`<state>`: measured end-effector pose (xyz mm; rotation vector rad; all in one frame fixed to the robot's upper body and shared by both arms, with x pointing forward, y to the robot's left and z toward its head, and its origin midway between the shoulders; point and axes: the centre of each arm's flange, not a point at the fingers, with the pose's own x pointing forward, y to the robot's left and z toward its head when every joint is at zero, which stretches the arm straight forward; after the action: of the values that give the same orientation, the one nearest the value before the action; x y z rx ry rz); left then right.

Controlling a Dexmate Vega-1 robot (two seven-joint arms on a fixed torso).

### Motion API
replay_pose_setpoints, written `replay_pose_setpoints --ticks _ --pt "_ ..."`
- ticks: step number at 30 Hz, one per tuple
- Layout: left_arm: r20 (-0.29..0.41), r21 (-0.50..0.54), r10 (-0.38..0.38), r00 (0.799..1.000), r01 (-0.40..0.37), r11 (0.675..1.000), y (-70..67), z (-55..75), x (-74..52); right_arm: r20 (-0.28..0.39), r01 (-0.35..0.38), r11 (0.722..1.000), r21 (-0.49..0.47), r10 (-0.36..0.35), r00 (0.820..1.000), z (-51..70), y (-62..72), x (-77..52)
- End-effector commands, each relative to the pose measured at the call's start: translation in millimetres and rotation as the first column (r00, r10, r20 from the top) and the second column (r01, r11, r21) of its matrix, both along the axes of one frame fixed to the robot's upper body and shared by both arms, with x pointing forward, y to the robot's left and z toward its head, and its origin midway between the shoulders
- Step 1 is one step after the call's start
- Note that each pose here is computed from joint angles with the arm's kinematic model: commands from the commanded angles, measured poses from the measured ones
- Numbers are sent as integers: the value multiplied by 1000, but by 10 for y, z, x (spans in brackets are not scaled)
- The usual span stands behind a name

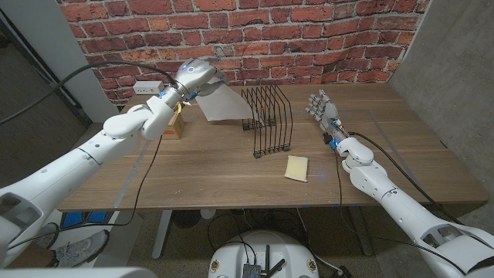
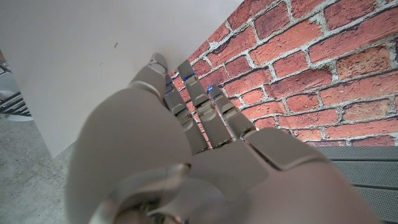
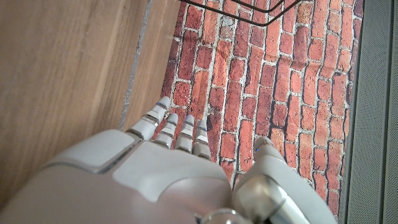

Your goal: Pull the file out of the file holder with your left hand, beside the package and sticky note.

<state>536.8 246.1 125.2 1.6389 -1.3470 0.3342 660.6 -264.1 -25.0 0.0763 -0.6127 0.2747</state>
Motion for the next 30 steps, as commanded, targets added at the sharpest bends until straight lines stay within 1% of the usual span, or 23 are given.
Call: replay_pose_setpoints --ticks 1,6,10,13,22,27,30 --pt "78 28 -28 997 26 999 -54 -154 -44 -8 0 1000 4 0 1000 -44 17 -21" --pt "88 22 -24 996 22 1000 -69 -342 -63 -11 2 1000 10 -2 1000 -73 20 -41" --pt "65 -7 -31 997 31 999 -78 -507 -65 -14 9 1000 14 -8 1000 -93 15 -55" --pt "40 -18 -27 999 27 999 -77 -600 -60 -15 11 1000 16 -11 1000 -99 10 -60" --pt "-36 -41 -25 999 24 999 -62 -824 -33 -14 7 1000 15 -7 1000 -82 24 -36" --pt "-84 -52 -33 996 29 998 -93 -940 -21 -15 8 1000 15 -8 1000 -76 27 -28" --pt "-102 -55 -39 994 34 998 -107 -992 -16 -15 9 1000 16 -9 1000 -76 27 -28"
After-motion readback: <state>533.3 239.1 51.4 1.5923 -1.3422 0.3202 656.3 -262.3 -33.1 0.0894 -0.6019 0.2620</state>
